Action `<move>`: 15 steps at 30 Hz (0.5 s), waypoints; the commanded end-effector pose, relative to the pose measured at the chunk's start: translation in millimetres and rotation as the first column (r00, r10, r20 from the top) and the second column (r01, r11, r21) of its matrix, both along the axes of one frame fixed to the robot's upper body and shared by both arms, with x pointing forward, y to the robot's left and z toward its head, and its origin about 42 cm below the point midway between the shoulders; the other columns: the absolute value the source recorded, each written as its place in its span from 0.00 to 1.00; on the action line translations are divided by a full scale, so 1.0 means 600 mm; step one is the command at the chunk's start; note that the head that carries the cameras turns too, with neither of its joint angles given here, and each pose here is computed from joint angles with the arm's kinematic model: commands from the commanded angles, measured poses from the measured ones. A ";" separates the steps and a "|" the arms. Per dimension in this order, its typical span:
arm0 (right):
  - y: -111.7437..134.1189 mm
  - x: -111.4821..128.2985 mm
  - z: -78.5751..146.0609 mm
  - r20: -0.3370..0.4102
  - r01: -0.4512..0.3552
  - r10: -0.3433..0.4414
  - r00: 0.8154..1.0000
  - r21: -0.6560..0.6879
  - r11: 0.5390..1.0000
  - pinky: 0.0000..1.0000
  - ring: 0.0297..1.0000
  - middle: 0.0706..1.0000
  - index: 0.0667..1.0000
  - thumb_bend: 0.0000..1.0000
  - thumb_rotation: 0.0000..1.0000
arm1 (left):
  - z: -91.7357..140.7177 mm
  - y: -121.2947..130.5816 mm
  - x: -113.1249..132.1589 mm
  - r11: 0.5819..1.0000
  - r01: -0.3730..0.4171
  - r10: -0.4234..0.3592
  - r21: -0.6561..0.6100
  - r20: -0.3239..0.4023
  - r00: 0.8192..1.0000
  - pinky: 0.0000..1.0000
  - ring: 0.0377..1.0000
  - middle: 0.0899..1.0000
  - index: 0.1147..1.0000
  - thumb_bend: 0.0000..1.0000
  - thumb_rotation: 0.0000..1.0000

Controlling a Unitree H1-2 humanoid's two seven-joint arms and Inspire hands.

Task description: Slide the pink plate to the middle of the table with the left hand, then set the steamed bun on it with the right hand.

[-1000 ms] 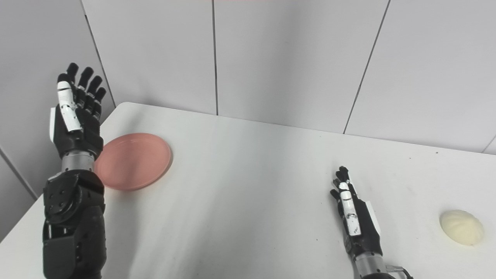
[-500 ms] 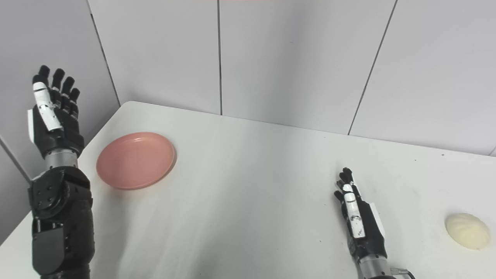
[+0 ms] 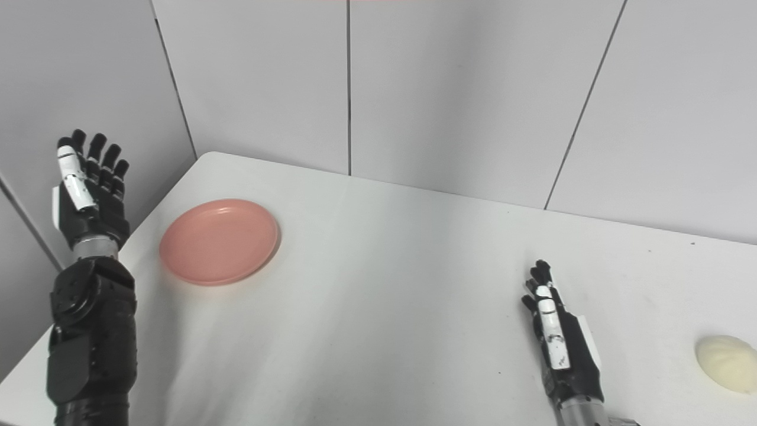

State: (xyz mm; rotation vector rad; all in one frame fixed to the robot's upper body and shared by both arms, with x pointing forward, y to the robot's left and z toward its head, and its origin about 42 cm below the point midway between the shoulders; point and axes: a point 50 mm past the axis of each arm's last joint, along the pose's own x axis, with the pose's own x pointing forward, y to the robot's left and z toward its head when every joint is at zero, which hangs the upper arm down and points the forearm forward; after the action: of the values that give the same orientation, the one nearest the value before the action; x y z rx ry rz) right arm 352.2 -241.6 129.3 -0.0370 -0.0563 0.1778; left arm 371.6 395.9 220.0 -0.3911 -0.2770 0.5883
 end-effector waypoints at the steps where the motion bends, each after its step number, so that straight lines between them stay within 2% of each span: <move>1: -0.030 -0.007 -0.020 -0.069 0.058 -0.059 0.996 -0.025 0.998 1.00 1.00 1.00 1.00 0.18 1.00 | 0.034 0.020 0.012 0.999 -0.012 0.009 0.034 0.084 0.996 0.95 0.92 0.94 0.93 0.39 1.00; 15: -0.032 -0.006 -0.018 -0.074 0.058 -0.059 0.996 -0.013 0.998 1.00 1.00 1.00 1.00 0.16 1.00 | -0.031 0.056 0.031 0.999 -0.012 0.013 -0.049 0.019 1.000 0.92 0.89 0.91 0.92 0.38 1.00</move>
State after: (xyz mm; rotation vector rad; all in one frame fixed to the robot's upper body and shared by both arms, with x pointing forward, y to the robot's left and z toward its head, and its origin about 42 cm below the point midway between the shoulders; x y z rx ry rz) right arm 352.0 -242.2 130.5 -0.0301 -0.0607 0.1758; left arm 380.3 420.9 170.9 -0.4567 -0.1711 0.6328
